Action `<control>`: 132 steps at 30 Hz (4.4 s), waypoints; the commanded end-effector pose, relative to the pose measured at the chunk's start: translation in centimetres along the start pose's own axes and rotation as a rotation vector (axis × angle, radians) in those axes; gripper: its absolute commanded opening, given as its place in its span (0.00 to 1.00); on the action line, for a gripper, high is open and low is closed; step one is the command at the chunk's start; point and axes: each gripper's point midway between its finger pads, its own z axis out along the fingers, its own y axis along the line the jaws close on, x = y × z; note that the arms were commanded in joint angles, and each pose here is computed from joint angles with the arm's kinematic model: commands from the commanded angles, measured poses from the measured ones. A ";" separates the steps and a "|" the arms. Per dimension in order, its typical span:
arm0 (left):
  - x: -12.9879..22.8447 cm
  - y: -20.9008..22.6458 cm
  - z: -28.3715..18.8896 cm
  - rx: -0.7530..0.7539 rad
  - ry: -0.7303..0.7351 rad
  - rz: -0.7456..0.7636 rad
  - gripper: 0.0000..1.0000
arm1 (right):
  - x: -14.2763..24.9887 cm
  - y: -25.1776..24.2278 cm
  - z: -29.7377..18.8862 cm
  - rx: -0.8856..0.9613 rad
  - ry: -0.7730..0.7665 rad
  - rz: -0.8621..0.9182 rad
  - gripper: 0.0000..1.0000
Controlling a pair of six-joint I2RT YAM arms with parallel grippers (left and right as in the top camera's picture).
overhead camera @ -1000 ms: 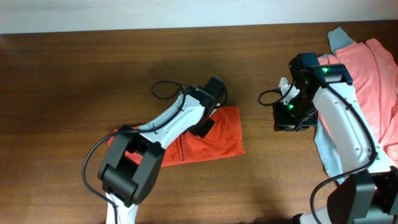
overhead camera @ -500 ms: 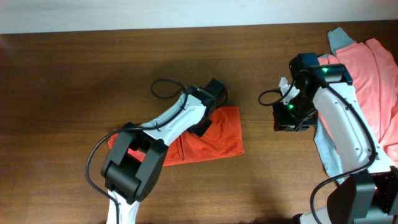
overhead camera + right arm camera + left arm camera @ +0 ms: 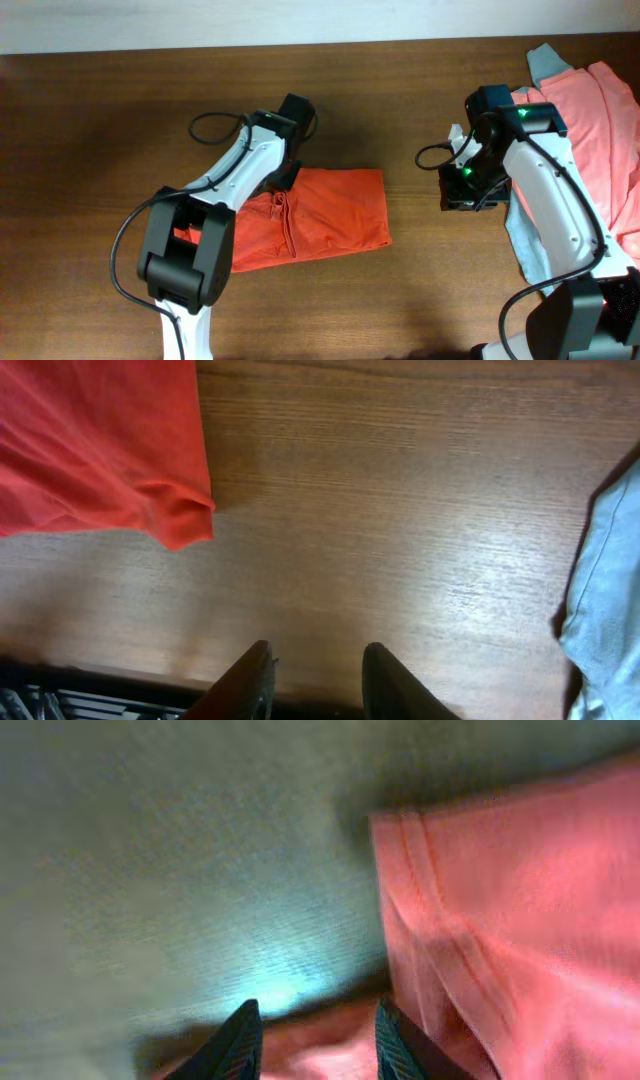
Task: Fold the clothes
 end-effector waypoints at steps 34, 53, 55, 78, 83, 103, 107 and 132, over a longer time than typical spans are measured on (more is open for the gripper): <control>3.1 -4.9 -0.9 0.229 0.168 -0.254 0.38 | -0.3 -0.1 -0.2 0.001 -0.013 -0.017 0.39; 9.9 -7.3 -2.9 0.358 0.456 -0.244 0.00 | -0.3 -0.1 -0.2 0.001 -0.014 -0.021 0.39; 9.4 -7.0 -2.6 0.340 0.432 -0.243 0.00 | -0.3 -0.1 -0.2 0.001 -0.015 -0.021 0.39; 10.0 -3.6 0.3 0.102 0.377 -0.265 0.08 | 0.8 11.3 3.2 -0.429 0.050 -0.368 0.28; 9.8 -3.6 0.3 0.104 0.372 -0.265 0.12 | 0.7 11.6 6.8 -0.452 0.068 -0.329 0.28; 10.3 -3.1 0.2 0.097 0.395 -0.272 0.18 | 4.0 1.2 17.9 0.045 0.230 -0.007 0.28; 10.3 -2.6 0.4 0.101 0.394 -0.278 0.18 | 3.8 -0.2 17.7 0.074 0.224 0.026 0.28; 13.6 3.8 -4.0 0.302 0.424 -0.565 0.49 | -1.3 0.6 1.5 0.046 -0.154 -0.059 0.46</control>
